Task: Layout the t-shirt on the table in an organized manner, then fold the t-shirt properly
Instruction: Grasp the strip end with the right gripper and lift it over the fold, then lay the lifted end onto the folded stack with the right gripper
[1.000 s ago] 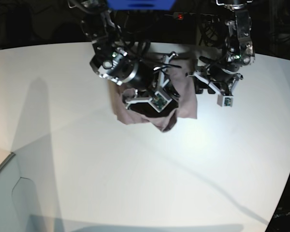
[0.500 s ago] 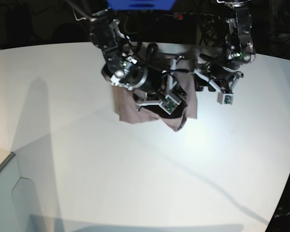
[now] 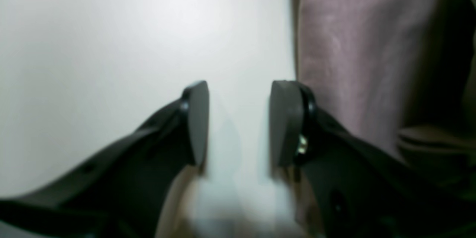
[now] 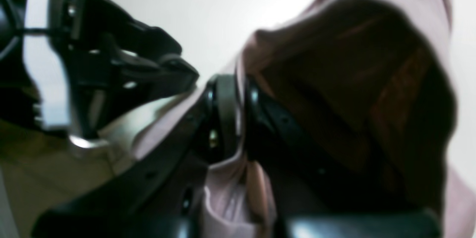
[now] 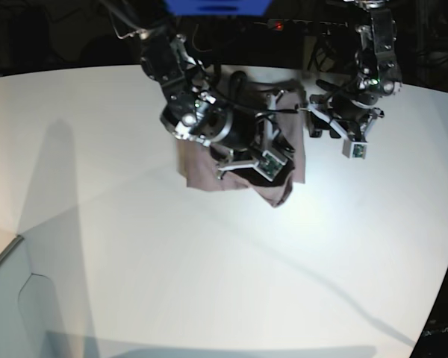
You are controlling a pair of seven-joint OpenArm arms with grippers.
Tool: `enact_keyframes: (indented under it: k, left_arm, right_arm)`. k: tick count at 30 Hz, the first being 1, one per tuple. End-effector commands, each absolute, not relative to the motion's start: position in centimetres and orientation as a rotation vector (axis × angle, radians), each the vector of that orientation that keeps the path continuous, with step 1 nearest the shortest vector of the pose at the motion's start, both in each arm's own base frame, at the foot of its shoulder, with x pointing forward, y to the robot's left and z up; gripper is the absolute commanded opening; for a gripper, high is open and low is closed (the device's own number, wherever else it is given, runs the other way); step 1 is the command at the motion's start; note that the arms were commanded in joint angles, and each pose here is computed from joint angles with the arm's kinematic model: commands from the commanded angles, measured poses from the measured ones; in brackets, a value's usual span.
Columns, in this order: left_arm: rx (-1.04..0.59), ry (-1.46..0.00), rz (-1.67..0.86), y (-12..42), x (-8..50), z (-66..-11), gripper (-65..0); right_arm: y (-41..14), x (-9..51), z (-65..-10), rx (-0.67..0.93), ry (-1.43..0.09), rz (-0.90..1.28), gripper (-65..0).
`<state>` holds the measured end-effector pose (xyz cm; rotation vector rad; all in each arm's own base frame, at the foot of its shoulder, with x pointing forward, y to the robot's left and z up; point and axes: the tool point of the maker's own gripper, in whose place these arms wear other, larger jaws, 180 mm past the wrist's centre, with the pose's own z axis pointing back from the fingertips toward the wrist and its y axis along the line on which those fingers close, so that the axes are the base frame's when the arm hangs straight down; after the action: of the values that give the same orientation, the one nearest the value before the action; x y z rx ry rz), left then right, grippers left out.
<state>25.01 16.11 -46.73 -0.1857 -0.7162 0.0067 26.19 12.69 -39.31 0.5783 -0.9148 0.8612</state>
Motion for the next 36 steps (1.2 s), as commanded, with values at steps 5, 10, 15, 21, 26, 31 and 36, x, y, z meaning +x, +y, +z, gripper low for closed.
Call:
enact_keyframes:
  k: [5, 10, 15, 21, 26, 31, 36]
  left_arm:
    - [-0.182, -0.756, 0.002, 16.4, 25.9, -45.7, -38.3]
    - [-0.182, -0.753, 0.002, 16.4, 25.7, -45.7, -38.3]
    - [-0.181, -0.752, 0.003, 16.4, 25.6, -45.8, -38.3]
    - [-0.16, -0.751, -0.01, 17.4, 25.6, -45.6, -38.3]
    - [-0.131, -0.782, -0.016, 18.3, 25.1, -44.3, -38.0]
    - [-0.06, -0.822, 0.038, 21.6, 24.6, -42.6, -37.9]
    - [0.02, -0.813, 0.106, 25.7, 23.6, -42.1, -37.9]
  right_arm:
    - [15.1, 26.6, -36.9, 0.638, -0.984, 0.895, -65.0]
    - [15.5, 26.6, -38.3, 0.64, -0.94, 0.914, -65.0]
    - [15.4, 26.8, -39.3, 0.635, -0.909, 0.918, -65.0]
    - [15.4, 26.6, -39.4, 0.633, -0.902, 0.923, -54.4]
    - [15.5, 26.5, -38.5, 0.639, -0.929, 0.92, -32.5]
    - [15.3, 26.4, -34.9, 0.643, -1.041, 0.896, -28.0]
    - [12.1, 27.3, -32.9, 0.592, -1.116, 0.79, -28.0]
